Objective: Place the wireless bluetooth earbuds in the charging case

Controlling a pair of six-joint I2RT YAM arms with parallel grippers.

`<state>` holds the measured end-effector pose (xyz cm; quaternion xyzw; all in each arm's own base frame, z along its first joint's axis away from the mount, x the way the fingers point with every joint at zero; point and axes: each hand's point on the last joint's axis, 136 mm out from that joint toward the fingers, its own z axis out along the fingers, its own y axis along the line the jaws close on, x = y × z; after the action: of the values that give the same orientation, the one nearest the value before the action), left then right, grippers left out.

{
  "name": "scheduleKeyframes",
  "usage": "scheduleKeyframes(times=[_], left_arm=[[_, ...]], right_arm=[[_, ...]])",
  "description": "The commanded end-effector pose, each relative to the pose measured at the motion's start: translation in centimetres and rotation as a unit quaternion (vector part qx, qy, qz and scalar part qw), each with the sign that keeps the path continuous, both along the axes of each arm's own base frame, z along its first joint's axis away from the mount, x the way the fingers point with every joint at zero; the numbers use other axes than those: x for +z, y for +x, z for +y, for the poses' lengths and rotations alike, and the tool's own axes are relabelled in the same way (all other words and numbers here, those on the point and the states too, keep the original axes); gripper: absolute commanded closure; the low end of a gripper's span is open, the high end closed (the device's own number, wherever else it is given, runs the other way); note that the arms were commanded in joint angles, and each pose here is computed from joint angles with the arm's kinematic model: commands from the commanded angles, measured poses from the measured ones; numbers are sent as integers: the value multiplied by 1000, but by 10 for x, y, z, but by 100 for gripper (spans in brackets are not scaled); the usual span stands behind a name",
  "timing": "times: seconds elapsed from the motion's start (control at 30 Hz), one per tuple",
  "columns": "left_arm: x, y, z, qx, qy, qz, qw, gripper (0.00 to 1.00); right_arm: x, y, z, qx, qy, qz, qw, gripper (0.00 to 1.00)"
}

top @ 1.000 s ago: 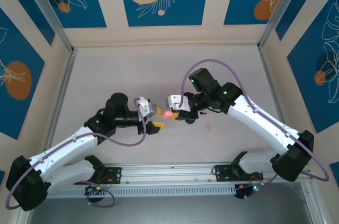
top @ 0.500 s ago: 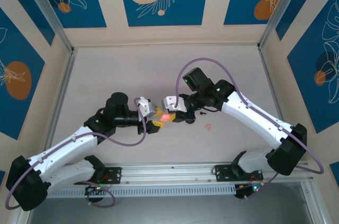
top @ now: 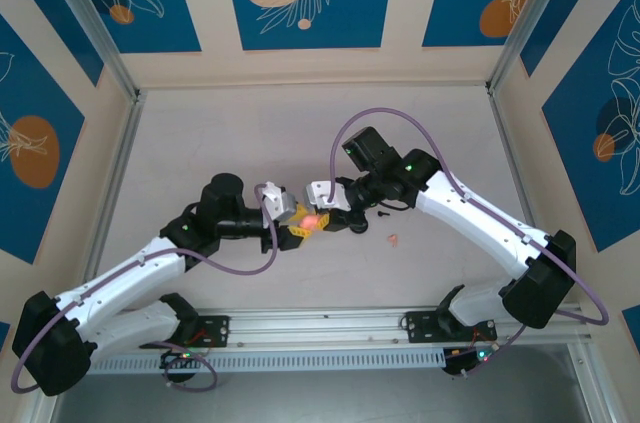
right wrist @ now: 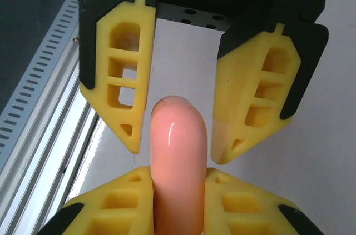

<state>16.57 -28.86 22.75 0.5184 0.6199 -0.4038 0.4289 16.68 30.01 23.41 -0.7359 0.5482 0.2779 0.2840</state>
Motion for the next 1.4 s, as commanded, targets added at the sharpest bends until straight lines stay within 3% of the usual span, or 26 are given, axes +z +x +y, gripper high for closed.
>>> scheduleKeyframes(times=[0.0,0.17,0.23,0.37,0.43,1.37], left_arm=[[20,-6,-6,-22,-21,-17,999,59],[19,-6,-5,-20,-19,-15,1000,78],[22,-5,-5,-16,-26,-20,999,81],[22,-5,-4,-12,-33,-23,999,82],[22,-7,-5,-16,-34,-20,999,82],[18,-4,-5,-6,-41,-9,999,83]], right_arm=[[10,-5,5,18,12,3,1000,80],[10,-7,5,20,12,4,1000,80],[9,-5,4,14,8,3,1000,78],[8,4,-1,-15,10,3,1000,58],[10,5,-3,-20,19,2,1000,54],[43,45,-21,-119,88,21,989,49]])
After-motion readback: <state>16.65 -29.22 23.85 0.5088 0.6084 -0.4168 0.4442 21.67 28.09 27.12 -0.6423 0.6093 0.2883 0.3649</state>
